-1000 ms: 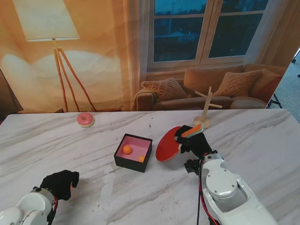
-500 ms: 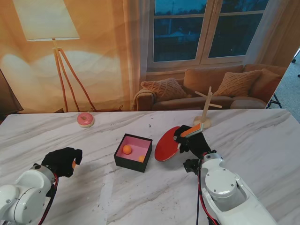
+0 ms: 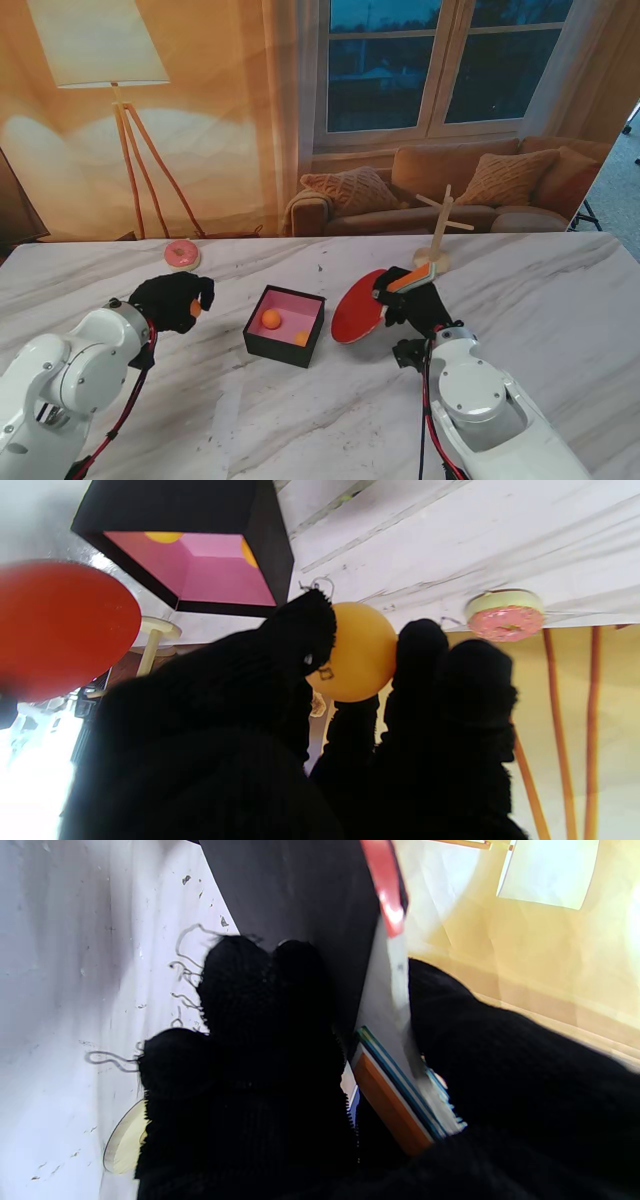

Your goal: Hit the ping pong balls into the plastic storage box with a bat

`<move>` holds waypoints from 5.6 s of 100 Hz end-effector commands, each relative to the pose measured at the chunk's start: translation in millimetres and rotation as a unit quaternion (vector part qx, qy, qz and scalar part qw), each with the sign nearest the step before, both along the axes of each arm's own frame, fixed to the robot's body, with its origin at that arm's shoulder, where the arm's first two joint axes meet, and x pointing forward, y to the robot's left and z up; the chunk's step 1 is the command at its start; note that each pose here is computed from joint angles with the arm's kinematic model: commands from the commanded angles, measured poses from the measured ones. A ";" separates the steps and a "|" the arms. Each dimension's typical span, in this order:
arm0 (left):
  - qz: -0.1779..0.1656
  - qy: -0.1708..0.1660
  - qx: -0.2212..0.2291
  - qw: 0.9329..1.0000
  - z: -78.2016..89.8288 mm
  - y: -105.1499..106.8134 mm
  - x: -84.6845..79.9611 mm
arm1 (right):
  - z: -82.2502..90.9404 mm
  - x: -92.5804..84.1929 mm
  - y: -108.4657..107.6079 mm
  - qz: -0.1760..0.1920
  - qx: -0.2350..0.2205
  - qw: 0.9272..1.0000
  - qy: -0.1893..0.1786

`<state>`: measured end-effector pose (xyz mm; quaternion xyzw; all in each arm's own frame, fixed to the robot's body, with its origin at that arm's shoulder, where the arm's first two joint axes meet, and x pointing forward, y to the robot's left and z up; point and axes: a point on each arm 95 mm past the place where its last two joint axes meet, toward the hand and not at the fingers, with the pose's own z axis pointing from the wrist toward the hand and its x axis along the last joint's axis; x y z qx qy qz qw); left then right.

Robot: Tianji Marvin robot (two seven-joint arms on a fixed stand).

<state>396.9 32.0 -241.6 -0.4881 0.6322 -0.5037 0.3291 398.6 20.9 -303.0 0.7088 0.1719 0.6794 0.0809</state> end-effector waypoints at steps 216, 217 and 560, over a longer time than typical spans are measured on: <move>-0.132 -0.018 -0.177 0.975 73.1 -157.8 73.0 | -15.3 10.1 -14.3 -0.017 -0.023 0.999 0.028; -0.132 -0.018 -0.177 0.975 73.2 -158.2 72.9 | -15.2 10.1 -14.1 -0.016 -0.023 0.999 0.028; 0.069 0.016 -0.141 0.987 -15.8 -27.1 8.3 | -18.9 13.7 -58.8 0.037 -0.121 0.988 0.089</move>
